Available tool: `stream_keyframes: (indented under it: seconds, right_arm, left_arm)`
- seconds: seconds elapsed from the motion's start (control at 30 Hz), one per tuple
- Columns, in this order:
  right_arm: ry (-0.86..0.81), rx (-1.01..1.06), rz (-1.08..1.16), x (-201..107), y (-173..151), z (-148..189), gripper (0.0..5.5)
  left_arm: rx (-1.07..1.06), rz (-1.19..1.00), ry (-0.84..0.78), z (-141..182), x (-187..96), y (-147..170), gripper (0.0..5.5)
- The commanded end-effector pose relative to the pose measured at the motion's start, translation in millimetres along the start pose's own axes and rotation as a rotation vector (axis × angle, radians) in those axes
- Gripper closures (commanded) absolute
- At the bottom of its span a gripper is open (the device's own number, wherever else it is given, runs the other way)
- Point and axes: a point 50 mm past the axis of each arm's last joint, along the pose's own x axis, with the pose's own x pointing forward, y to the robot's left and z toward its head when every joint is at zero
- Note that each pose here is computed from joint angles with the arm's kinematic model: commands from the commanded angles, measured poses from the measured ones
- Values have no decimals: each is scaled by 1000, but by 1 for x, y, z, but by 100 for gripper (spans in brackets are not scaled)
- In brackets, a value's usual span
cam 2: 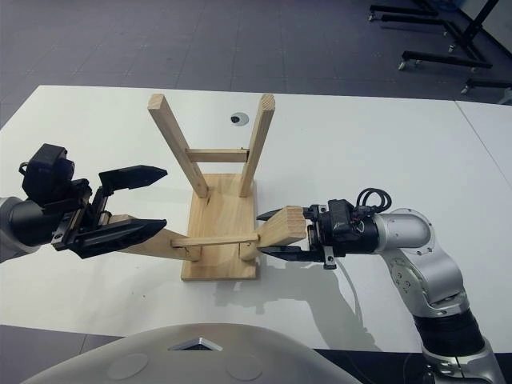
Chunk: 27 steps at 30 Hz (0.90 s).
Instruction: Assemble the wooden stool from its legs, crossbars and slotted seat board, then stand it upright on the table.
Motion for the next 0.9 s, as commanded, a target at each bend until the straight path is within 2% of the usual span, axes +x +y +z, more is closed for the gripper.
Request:
stream_keyframes:
  seconds: [0.03, 0.17, 0.4, 0.67, 0.9]
  right_arm:
    - [39, 32, 16, 3, -1, -6, 344]
    - [42, 31, 19, 3, -3, -7, 344]
    - [41, 40, 11, 4, -3, -9, 344]
    - [39, 41, 26, 7, -5, -8, 344]
    - [35, 45, 55, 10, -8, -8, 344]
  left_arm:
    - [-4, 21, 47, -6, 3, 0, 10]
    - [24, 6, -9, 6, 5, 0, 10]
    - [118, -109, -134, 67, 8, 10, 10]
    - [232, -235, 174, 72, 40, 38, 10]
    - [322, -348, 389, 54, 63, 56, 10]
